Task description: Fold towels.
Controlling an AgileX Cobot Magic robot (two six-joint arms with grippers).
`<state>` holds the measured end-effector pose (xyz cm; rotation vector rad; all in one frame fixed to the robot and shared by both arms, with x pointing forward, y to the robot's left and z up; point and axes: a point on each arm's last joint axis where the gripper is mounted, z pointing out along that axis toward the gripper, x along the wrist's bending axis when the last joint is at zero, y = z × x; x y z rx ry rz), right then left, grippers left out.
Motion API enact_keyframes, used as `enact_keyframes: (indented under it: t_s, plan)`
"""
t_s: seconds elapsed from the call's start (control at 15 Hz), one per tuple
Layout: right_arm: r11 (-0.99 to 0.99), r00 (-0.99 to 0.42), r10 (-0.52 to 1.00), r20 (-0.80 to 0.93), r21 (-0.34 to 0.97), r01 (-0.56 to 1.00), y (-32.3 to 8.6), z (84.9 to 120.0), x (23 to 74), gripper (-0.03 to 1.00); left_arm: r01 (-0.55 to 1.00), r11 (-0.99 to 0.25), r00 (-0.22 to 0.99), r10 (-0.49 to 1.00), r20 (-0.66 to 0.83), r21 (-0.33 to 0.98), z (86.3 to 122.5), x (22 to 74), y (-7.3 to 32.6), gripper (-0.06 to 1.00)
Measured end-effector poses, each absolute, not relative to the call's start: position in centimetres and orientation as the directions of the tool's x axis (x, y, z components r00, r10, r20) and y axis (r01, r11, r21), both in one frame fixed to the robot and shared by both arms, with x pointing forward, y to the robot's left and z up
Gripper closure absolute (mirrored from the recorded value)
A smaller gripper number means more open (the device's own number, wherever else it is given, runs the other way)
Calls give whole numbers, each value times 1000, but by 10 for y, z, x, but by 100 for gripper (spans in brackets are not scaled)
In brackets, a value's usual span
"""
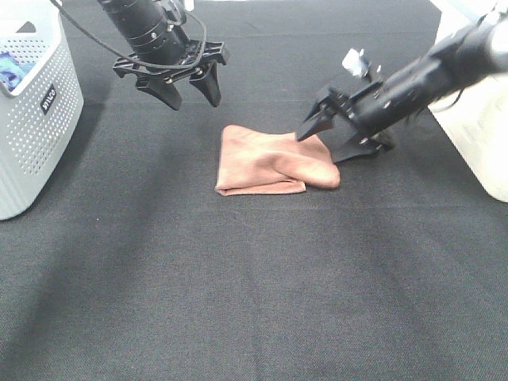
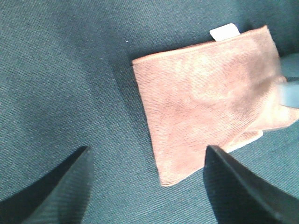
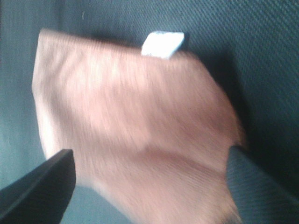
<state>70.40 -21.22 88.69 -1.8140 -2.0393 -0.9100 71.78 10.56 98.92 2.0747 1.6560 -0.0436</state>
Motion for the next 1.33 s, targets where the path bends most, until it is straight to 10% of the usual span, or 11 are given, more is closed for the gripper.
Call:
enact_keyframes:
  t_s: [0.47,1.0,1.33]
  plan:
    - [115,-210,839,502,214,970,-221,976,673,14,937,-209,292,909,-298,280,994,708,109,30]
    - [148,-225,902,368,225,963,-239,1051,576,14,799,-259,347,936,-64,542,1142,637,123,30]
    - [151,-243,919,310,292,945,-249,1081,492,14,828,-283,315,949,17,485,1153,549,142,30]
